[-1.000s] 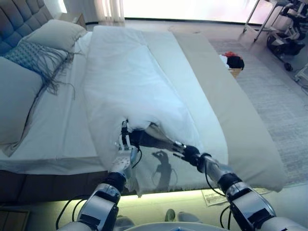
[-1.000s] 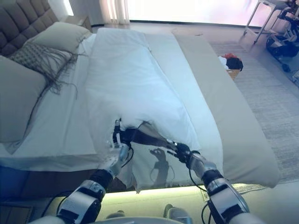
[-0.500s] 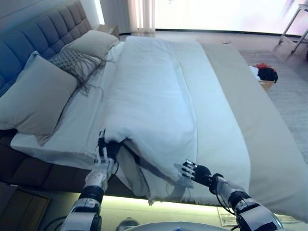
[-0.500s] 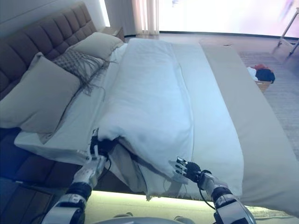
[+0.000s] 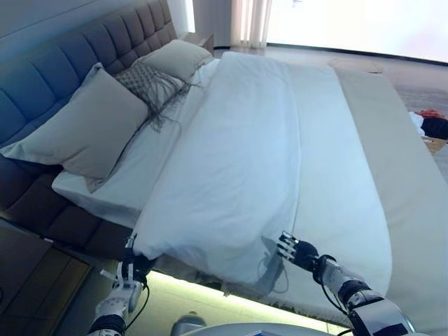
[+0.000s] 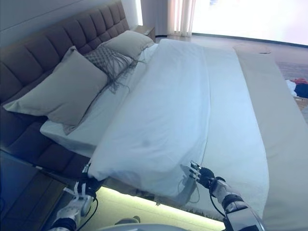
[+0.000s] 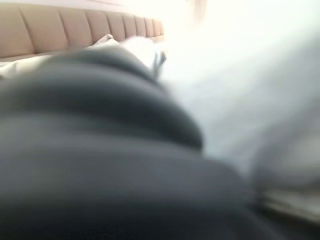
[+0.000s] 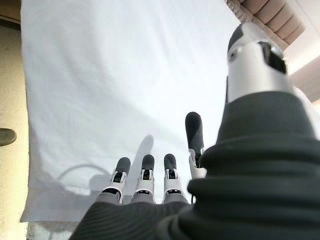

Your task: Make the bed neatly

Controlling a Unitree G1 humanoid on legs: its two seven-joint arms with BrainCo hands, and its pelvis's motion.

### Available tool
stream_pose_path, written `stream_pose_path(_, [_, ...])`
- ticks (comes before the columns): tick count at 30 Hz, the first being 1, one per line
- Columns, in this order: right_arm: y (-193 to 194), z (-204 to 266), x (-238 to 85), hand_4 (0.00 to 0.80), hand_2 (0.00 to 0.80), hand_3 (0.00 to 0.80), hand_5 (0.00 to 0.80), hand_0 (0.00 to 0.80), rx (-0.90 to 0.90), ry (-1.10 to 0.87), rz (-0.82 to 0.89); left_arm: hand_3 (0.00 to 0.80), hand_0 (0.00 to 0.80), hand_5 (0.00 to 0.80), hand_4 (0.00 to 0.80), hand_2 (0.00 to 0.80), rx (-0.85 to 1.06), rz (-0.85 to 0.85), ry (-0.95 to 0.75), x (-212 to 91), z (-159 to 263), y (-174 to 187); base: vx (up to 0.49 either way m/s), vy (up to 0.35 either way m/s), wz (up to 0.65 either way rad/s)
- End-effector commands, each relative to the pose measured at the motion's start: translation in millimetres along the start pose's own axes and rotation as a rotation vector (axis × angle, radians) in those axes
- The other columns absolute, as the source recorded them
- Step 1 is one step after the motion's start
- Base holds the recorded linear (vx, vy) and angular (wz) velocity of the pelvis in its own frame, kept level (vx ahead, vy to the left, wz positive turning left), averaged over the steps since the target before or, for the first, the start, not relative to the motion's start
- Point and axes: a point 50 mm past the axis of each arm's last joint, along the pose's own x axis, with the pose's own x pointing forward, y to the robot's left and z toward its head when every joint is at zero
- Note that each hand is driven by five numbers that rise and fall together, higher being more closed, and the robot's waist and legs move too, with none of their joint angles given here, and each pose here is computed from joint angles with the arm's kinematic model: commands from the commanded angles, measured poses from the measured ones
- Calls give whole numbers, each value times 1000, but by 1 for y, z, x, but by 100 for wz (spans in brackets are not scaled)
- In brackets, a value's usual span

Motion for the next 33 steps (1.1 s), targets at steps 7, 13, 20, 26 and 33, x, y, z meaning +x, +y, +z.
stream_pose_path(7, [-28, 13, -13, 0, 0, 0, 0, 0, 54, -70, -94, 800, 800, 800, 800, 800, 119, 128, -506, -113, 157, 14, -30, 64, -3])
stream_pose_path(13, [-35, 10, -17, 0, 0, 0, 0, 0, 65, -75, -117, 800, 800, 800, 800, 800, 116, 235, -605, -138, 175, 18, -26, 71, -2])
stream_pose_path(20, [-45, 2, -24, 0, 0, 0, 0, 0, 59, -67, -134, 800, 800, 800, 800, 800, 165, 315, -533, -142, 167, 28, -19, 46, -2])
stream_pose_path(26, [-52, -4, -29, 0, 0, 0, 0, 0, 67, -59, -142, 800, 800, 800, 800, 800, 141, 373, -560, -141, 161, 36, -3, 6, 0])
stream_pose_path(33, [-60, 0, -35, 0, 0, 0, 0, 0, 86, -81, -171, 800, 800, 800, 800, 800, 140, 401, -638, -151, 169, 35, -9, 8, 3])
